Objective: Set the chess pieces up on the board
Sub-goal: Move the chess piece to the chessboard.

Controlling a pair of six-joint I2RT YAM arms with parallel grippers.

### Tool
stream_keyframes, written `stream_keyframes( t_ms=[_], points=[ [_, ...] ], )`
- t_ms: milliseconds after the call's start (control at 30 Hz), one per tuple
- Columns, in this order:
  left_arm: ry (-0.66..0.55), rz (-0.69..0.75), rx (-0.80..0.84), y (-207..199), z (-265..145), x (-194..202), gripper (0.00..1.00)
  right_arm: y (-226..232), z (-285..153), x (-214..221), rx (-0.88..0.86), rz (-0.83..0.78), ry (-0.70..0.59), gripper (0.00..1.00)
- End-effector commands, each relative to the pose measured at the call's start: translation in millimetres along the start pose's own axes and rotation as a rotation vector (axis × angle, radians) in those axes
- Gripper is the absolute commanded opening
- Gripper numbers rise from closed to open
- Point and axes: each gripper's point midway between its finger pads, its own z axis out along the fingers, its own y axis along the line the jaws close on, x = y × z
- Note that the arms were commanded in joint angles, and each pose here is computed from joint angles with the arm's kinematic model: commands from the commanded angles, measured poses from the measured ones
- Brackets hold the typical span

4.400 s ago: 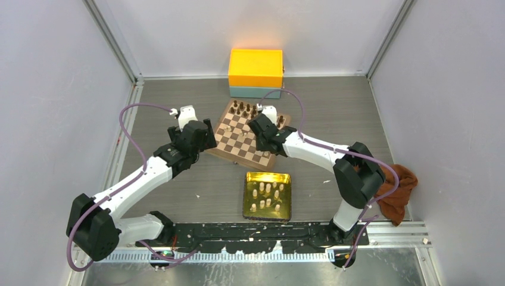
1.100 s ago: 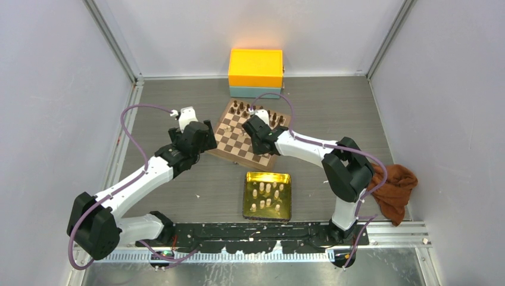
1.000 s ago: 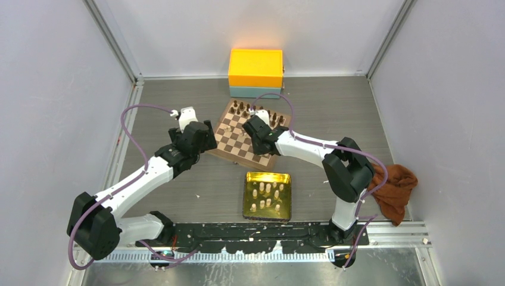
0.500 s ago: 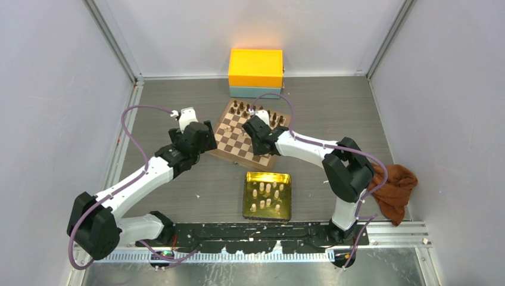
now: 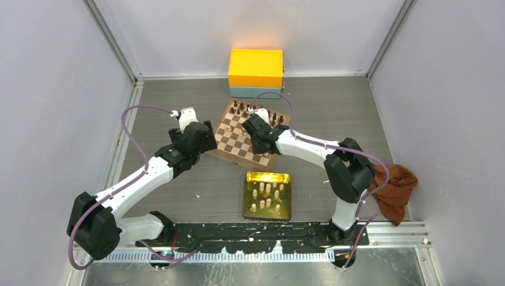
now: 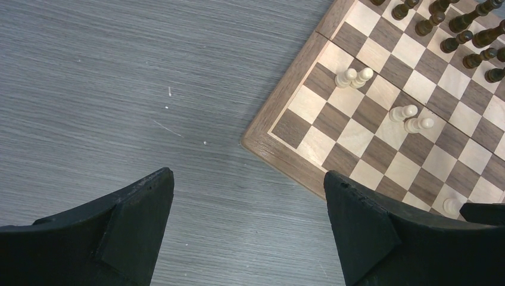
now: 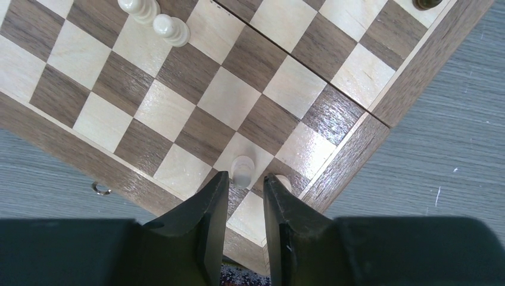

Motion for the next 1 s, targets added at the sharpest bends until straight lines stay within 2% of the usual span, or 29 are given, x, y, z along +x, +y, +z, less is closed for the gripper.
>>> stream_keyframes(
  t_ms=[0,267,433,533,967],
  points=[
    [-0.057,-0.049,0.022,-7,-2,-19,0.97,10,-31,-41,-0.048,0.012,-0.105,0.34],
    [-0.058,-0.044,0.021,-9,0,-21,0.97,23,-28,-59,-0.078,-0.081,-0.121,0.37],
    [-0.060,-0.036,0.020,-9,0,-23,0.97,33,-18,-70,-0.123,-0.157,-0.140,0.51],
    [-0.063,-0.036,0.017,-8,0,-23,0.97,36,-8,-73,-0.154,-0.182,-0.132,0.55],
    [-0.059,-0.045,0.018,-4,1,-23,0.98,42,27,-82,-0.227,-0.203,-0.132,0.54]
  ],
)
